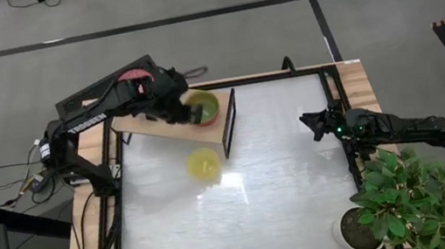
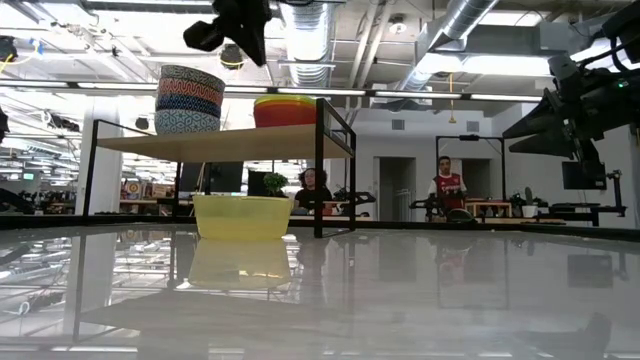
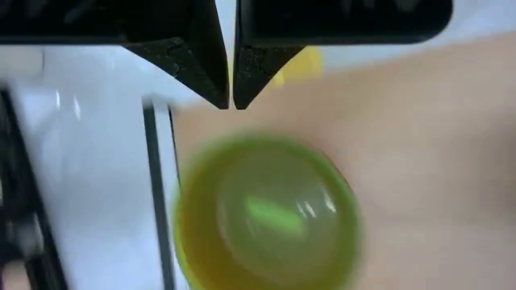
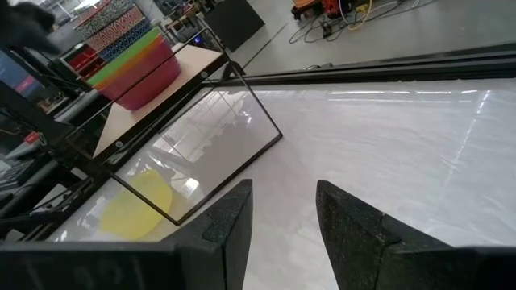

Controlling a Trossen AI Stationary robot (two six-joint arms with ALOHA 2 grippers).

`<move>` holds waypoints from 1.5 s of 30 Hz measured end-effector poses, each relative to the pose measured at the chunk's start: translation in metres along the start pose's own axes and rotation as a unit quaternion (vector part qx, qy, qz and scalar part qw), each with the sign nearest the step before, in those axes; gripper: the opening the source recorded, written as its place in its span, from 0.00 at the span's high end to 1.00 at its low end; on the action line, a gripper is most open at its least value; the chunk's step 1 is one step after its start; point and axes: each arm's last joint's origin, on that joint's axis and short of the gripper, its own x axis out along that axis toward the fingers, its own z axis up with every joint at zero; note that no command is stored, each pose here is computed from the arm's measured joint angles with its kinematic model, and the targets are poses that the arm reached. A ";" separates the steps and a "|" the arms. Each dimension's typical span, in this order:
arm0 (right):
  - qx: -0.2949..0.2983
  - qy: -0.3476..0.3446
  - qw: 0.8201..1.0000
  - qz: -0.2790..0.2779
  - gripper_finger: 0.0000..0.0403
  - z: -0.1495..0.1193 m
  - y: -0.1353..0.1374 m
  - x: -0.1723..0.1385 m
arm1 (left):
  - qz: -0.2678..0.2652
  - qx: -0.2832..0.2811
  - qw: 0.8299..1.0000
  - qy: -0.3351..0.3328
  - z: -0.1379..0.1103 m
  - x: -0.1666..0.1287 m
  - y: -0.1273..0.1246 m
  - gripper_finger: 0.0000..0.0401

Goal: Place and stack bowls onto a shelf
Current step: Stack the yellow bowl on top of the green bowl on the shelf

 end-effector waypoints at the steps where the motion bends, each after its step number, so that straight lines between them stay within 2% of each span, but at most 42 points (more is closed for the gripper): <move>1: 0.000 0.000 1.000 0.000 0.59 0.000 0.000 0.000 | -0.006 0.013 1.000 0.017 -0.006 -0.001 -0.003 0.98; 5: 0.000 0.000 1.000 0.000 0.59 0.000 0.000 0.000 | -0.016 0.074 0.995 0.066 -0.038 -0.003 -0.020 0.90; 9: 0.000 0.000 1.000 0.000 0.59 0.000 0.000 0.000 | -0.014 0.141 0.988 0.065 -0.069 -0.003 -0.039 0.78; 11: 0.000 0.000 1.000 0.000 0.59 0.000 0.000 0.000 | -0.012 0.196 0.979 0.062 -0.083 0.000 -0.048 0.72; 14: -0.010 -0.001 1.000 -0.001 0.59 0.000 0.000 0.000 | 0.004 0.300 0.952 0.062 -0.106 0.011 -0.059 0.64; 18: -0.016 -0.001 1.000 -0.002 0.59 0.000 0.000 0.000 | 0.026 0.412 0.907 0.090 -0.134 0.045 -0.066 0.57; 23: -0.016 -0.001 1.000 -0.001 0.59 0.000 0.000 0.000 | 0.084 0.510 0.846 0.129 -0.159 0.091 -0.062 0.54; 25: -0.016 -0.001 1.000 -0.001 0.59 0.000 0.000 0.000 | 0.106 0.528 0.833 0.128 -0.163 0.106 -0.060 0.53; 28: -0.013 -0.001 1.000 -0.001 0.59 0.000 0.000 0.000 | 0.110 0.541 0.827 0.108 -0.167 0.121 -0.058 0.53; 31: -0.008 0.000 1.000 0.000 0.59 0.000 0.000 0.000 | 0.088 0.546 0.828 0.091 -0.173 0.136 -0.054 0.53; 34: -0.008 0.006 1.000 0.007 0.59 0.000 0.000 0.000 | 0.092 0.568 0.812 0.100 -0.180 0.146 -0.044 0.53; 38: -0.008 0.006 1.000 0.007 0.59 0.000 0.000 0.000 | 0.099 0.573 0.806 0.110 -0.188 0.159 -0.030 0.53; 42: -0.008 0.006 1.000 0.007 0.59 0.000 0.000 0.000 | 0.094 0.562 0.815 0.111 -0.192 0.170 -0.020 0.53; 45: -0.008 0.006 1.000 0.007 0.59 0.000 0.000 0.000 | 0.065 0.552 0.821 0.131 -0.194 0.174 -0.018 0.54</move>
